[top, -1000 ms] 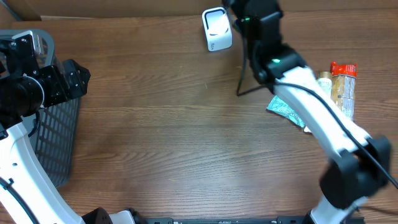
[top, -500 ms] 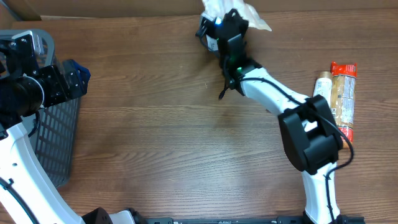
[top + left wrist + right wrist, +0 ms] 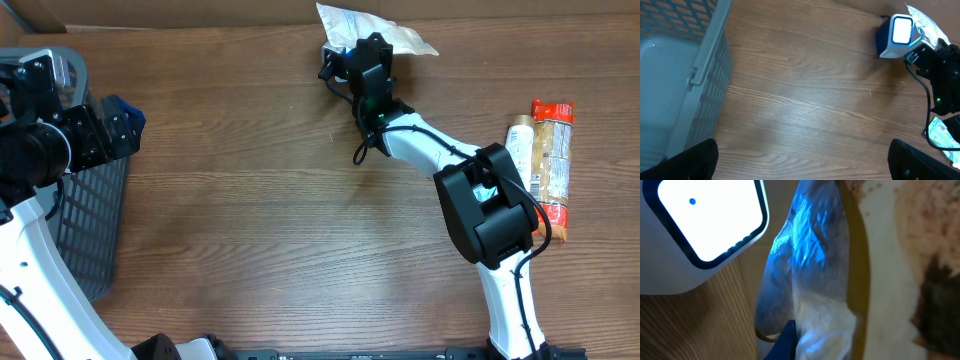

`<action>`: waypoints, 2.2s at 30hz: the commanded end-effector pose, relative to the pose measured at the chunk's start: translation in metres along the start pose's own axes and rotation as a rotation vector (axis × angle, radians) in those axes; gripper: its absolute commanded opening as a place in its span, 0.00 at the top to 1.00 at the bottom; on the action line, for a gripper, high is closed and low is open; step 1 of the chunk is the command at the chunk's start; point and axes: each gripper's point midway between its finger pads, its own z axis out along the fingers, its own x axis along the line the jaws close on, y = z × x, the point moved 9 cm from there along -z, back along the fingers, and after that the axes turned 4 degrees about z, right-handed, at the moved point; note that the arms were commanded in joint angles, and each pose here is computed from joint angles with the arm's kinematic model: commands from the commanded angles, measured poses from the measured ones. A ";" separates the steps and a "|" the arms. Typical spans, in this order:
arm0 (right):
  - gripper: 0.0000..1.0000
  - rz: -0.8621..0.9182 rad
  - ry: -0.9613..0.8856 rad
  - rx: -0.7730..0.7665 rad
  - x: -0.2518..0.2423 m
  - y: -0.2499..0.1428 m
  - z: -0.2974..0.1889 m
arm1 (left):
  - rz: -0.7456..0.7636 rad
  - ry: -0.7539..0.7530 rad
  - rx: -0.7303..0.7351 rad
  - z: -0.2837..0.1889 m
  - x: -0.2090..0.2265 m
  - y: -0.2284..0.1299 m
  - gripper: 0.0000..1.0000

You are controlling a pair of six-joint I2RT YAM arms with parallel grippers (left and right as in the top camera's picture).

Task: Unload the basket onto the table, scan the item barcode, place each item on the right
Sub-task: 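Hold the bread bag label up at the scanner, then carry the bread bag right and drop it onto the scanned items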

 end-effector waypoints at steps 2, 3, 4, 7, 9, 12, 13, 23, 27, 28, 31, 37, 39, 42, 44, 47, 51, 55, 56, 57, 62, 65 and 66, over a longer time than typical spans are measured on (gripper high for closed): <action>0.96 0.007 -0.010 0.013 0.001 -0.001 0.003 | 0.017 -0.010 0.001 0.002 0.000 0.001 0.00; 0.96 0.006 -0.009 0.014 0.001 -0.001 0.003 | 0.017 -0.010 0.001 0.002 0.000 0.001 0.01; 0.96 0.004 -0.006 0.014 0.002 -0.001 0.003 | 0.017 -0.010 0.001 0.002 0.000 0.001 0.01; 0.96 -0.001 0.000 0.016 0.003 -0.001 0.003 | 0.017 -0.010 0.001 0.002 0.000 0.001 0.00; 0.96 -0.007 0.008 0.019 0.004 -0.002 0.003 | 0.017 -0.010 0.001 0.002 0.000 0.001 0.00; 0.96 -0.023 0.029 0.024 0.008 -0.003 0.003 | 0.017 -0.010 0.001 0.002 0.000 0.001 0.01; 0.96 -0.028 0.035 0.026 0.009 -0.003 0.003 | 0.017 -0.010 0.001 0.002 0.000 0.001 0.00; 0.96 0.009 -0.029 0.059 -0.003 -0.003 0.001 | 0.017 -0.010 0.001 0.001 0.000 0.001 0.00; 0.96 0.032 -0.061 0.056 -0.022 0.000 -0.009 | 0.017 -0.010 0.001 0.002 0.000 0.001 0.01; 0.96 0.042 -0.072 0.049 -0.030 0.002 -0.013 | 0.017 -0.010 0.001 0.002 0.000 0.001 0.00; 0.96 0.107 -0.109 0.028 -0.058 0.008 -0.031 | 0.017 -0.010 0.001 0.002 0.000 0.001 0.00; 0.96 0.242 -0.045 -0.030 -0.105 0.011 -0.080 | 0.017 -0.010 0.001 0.002 0.000 0.001 0.00; 0.96 0.313 0.004 -0.065 -0.118 0.011 -0.101 | 0.017 -0.010 0.001 0.002 0.000 0.001 0.00; 0.96 0.429 0.112 -0.106 -0.134 0.006 -0.135 | 0.017 -0.009 0.001 0.002 0.000 0.001 0.00; 0.96 0.551 0.216 -0.130 -0.140 0.000 -0.158 | 0.017 -0.010 0.001 0.002 0.000 0.001 0.00; 0.96 0.735 0.525 -0.232 -0.138 -0.005 -0.196 | 0.017 -0.010 0.001 0.002 0.000 0.001 0.00; 0.96 0.890 0.946 -0.352 -0.138 -0.017 -0.234 | 0.017 -0.010 0.001 0.002 0.000 0.001 0.00; 0.96 0.959 1.174 -0.382 -0.143 -0.040 -0.252 | 0.017 -0.010 0.001 0.002 0.000 0.001 0.00; 0.96 0.972 1.209 -0.380 -0.144 -0.046 -0.255 | 0.017 -0.010 0.001 0.002 0.000 0.001 0.00; 0.96 0.988 1.251 -0.373 -0.146 -0.055 -0.258 | 0.017 -0.010 0.001 0.002 0.000 0.001 0.00; 0.96 1.114 1.372 -0.230 -0.147 -0.105 -0.257 | 0.017 -0.010 0.001 0.002 0.000 0.001 0.00; 0.96 1.173 1.356 -0.027 -0.137 -0.141 -0.248 | 0.017 -0.010 0.001 0.002 0.000 0.001 0.00; 0.96 1.191 1.348 0.025 -0.132 -0.150 -0.245 | 0.017 -0.010 0.001 0.002 0.000 0.001 0.01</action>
